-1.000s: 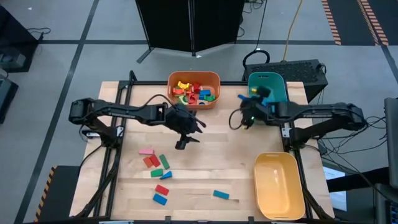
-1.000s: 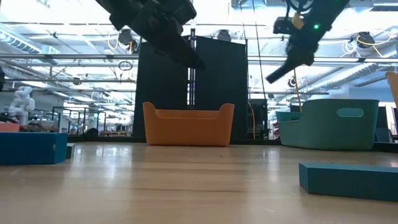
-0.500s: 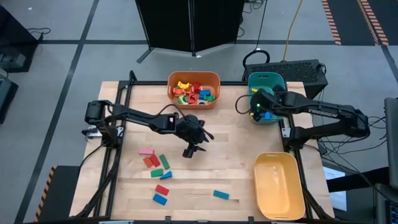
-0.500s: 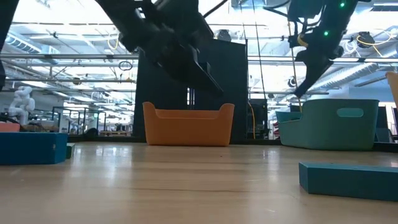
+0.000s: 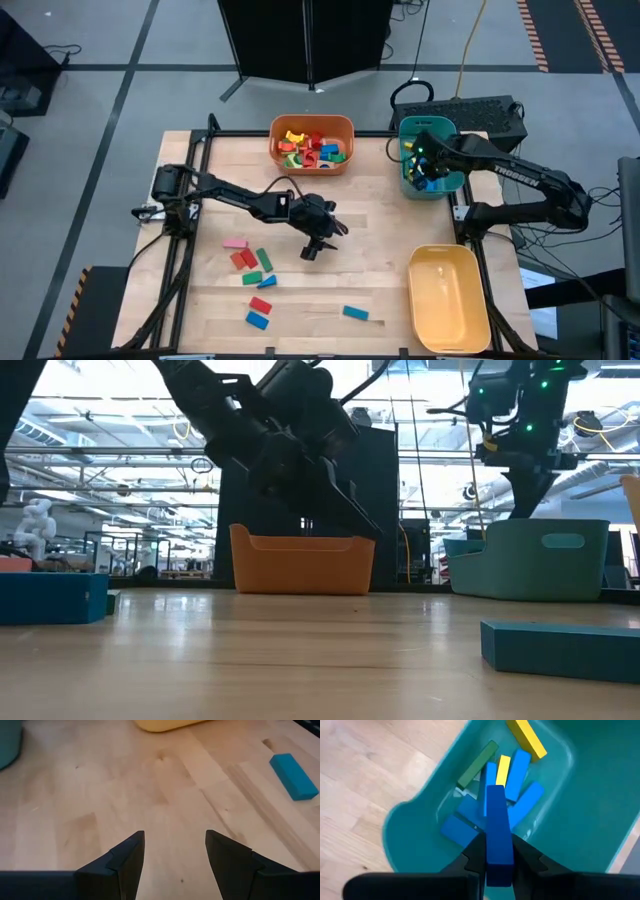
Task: Sort blocks by size
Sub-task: Put the blue rectangular block into the green bin
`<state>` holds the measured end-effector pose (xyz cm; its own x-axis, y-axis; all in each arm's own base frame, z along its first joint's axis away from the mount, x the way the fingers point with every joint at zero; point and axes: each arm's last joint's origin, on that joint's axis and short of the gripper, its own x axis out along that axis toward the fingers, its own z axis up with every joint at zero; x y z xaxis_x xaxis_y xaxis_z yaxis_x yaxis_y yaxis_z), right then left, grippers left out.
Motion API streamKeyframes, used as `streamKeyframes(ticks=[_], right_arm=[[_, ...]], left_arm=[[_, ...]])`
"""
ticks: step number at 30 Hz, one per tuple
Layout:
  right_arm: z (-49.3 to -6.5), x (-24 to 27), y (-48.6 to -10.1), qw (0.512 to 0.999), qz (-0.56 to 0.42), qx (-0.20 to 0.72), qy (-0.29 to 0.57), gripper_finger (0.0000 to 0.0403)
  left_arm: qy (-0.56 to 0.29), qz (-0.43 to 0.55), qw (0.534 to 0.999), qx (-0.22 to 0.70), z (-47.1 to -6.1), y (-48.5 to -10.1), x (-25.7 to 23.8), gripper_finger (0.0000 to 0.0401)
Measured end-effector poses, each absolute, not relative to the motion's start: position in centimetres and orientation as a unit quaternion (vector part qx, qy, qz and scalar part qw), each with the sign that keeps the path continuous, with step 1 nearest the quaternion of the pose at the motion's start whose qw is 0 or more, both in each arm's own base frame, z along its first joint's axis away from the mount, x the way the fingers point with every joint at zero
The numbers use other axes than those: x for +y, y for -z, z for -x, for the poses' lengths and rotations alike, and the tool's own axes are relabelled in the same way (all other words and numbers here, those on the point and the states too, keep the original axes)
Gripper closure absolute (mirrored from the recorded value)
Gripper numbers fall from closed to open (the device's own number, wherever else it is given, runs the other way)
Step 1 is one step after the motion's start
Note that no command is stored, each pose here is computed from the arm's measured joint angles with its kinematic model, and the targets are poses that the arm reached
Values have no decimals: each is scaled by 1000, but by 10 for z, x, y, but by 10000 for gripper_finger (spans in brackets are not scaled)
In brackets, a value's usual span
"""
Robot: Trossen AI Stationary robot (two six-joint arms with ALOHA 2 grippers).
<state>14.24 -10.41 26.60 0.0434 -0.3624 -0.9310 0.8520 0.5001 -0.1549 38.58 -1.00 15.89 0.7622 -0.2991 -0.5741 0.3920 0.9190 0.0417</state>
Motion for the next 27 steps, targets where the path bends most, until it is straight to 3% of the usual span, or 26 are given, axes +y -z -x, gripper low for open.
streamKeyframes(ticks=[14, 27], right_arm=[[-156, -132, -236, 636, -262, 597, 413, 351], [-166, -139, -231, 662, -250, 587, 393, 277]], left_arm=[[201, -95, 935, 277, -393, -142, -24, 191], [217, -147, 926, 272, -392, -142, -38, 191]])
